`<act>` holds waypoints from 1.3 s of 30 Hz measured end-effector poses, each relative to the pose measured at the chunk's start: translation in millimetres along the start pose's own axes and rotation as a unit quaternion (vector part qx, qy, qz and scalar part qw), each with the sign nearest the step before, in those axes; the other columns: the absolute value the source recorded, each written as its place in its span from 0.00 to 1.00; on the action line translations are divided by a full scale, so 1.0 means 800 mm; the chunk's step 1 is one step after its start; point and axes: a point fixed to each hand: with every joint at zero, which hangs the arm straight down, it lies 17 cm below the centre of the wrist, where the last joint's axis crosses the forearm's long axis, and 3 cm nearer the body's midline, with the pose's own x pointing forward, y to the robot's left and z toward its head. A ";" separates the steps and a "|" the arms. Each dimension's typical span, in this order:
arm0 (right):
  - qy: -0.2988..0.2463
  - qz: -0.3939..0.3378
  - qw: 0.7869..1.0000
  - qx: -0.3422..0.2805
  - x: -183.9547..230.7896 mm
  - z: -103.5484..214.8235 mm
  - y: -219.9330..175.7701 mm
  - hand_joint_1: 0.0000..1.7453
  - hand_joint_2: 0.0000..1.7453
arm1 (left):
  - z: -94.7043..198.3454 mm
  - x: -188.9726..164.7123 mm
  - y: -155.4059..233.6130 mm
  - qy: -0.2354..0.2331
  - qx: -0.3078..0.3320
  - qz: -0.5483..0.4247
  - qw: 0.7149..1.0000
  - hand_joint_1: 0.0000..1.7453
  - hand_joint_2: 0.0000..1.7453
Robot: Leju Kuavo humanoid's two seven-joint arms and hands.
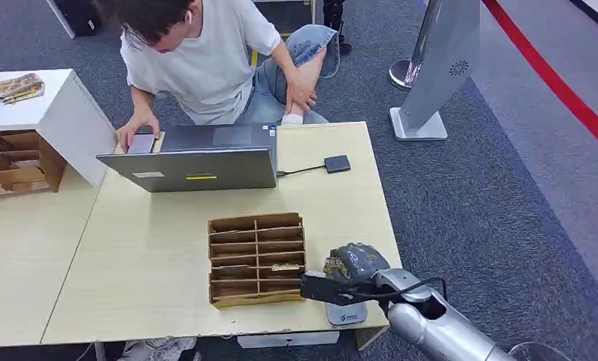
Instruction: Pass the card to the sensor for recognition and then transmit it.
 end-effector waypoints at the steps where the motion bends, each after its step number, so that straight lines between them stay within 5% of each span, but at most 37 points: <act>1: 0.000 0.001 1.000 0.000 0.000 0.000 0.000 1.00 1.00 | 0.000 0.000 0.000 0.000 0.000 0.000 1.000 0.00 0.00; 22: 0.021 -0.004 0.999 -0.042 -0.026 0.004 -0.041 1.00 1.00 | 0.002 -0.005 0.001 -0.004 0.000 0.006 1.000 0.00 0.00; 39: 0.041 0.057 0.951 -0.303 -0.045 0.082 -0.188 1.00 1.00 | 0.008 -0.016 0.003 -0.020 -0.005 0.020 1.000 0.00 0.00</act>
